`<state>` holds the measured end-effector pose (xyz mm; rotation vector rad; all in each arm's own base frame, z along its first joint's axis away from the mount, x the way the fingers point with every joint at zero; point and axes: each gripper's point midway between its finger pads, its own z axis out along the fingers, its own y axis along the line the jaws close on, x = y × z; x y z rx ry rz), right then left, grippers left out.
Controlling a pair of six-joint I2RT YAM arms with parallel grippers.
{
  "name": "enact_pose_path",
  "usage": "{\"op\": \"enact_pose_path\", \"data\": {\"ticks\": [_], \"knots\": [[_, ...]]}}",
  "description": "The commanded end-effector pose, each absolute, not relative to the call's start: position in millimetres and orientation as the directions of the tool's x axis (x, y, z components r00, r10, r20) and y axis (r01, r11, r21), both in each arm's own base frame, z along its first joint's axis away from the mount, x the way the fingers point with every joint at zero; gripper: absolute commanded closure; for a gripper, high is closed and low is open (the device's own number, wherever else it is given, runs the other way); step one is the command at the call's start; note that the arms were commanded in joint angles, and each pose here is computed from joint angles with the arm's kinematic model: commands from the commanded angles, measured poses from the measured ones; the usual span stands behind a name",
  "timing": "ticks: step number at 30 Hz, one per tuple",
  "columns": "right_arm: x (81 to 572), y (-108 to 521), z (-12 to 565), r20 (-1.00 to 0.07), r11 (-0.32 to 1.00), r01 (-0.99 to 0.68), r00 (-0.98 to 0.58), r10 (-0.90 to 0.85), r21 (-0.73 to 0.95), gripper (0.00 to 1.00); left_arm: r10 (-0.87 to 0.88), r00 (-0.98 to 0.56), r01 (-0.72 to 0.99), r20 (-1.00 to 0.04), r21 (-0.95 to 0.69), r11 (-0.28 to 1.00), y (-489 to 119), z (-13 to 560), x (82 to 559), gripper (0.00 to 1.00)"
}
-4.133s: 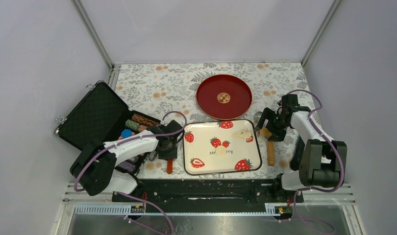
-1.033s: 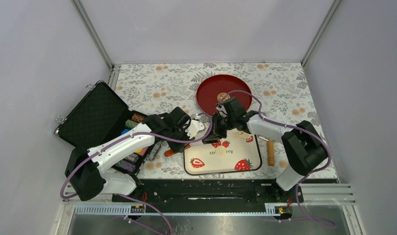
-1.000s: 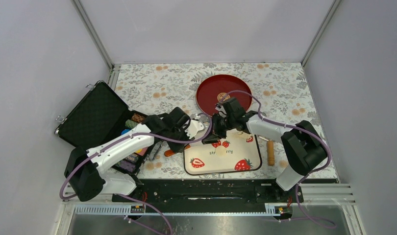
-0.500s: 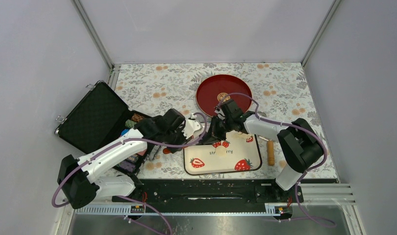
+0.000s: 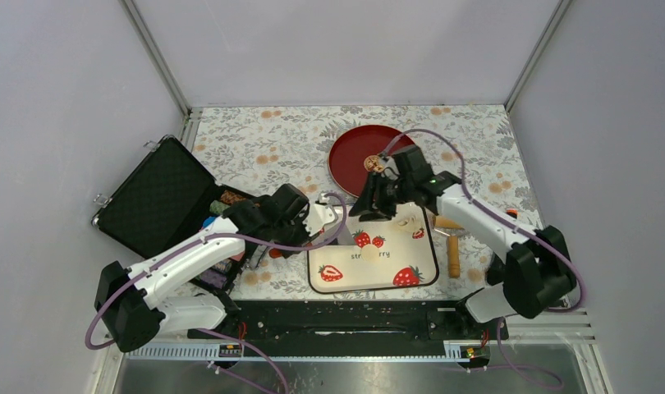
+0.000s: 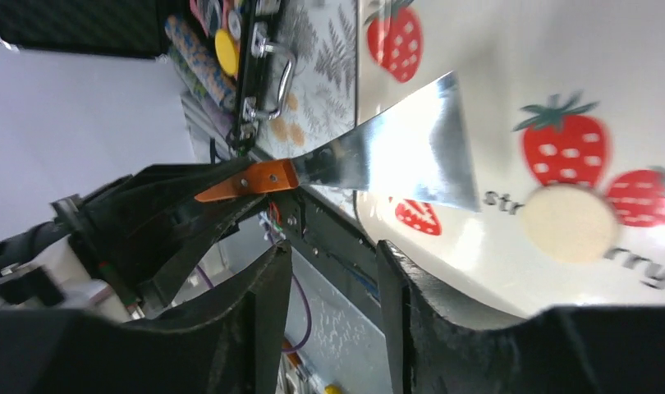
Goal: Roll out the dumpling wrappers from the dough
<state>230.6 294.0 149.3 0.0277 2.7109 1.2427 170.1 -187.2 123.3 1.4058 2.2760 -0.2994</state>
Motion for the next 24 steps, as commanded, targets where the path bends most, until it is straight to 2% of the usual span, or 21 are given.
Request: {"op": "enact_pose_path", "data": {"ticks": [1,6,10,16,24], "knots": [[242,237,146,-0.162,0.720,0.003,-0.974,0.160,0.694,0.49,0.808,-0.332,0.904,-0.488,0.081,0.420,-190,126,175,1.00],[242,167,112,-0.138,0.809,0.116,-0.962,0.236,0.576,0.48,0.830,-0.308,0.927,-0.465,0.052,0.373,-192,121,170,1.00],[232,125,84,-0.079,0.874,0.189,-0.965,0.249,0.448,0.48,0.842,-0.302,0.937,-0.448,0.026,0.349,-196,116,167,1.00],[223,90,55,-0.065,0.917,0.273,-0.950,0.304,0.291,0.50,0.856,-0.297,0.941,-0.424,0.024,0.338,-193,110,167,1.00],[217,63,30,-0.065,0.940,0.307,-0.946,0.319,0.147,0.52,0.860,-0.274,0.950,-0.431,0.017,0.311,-196,111,165,1.00]]}}
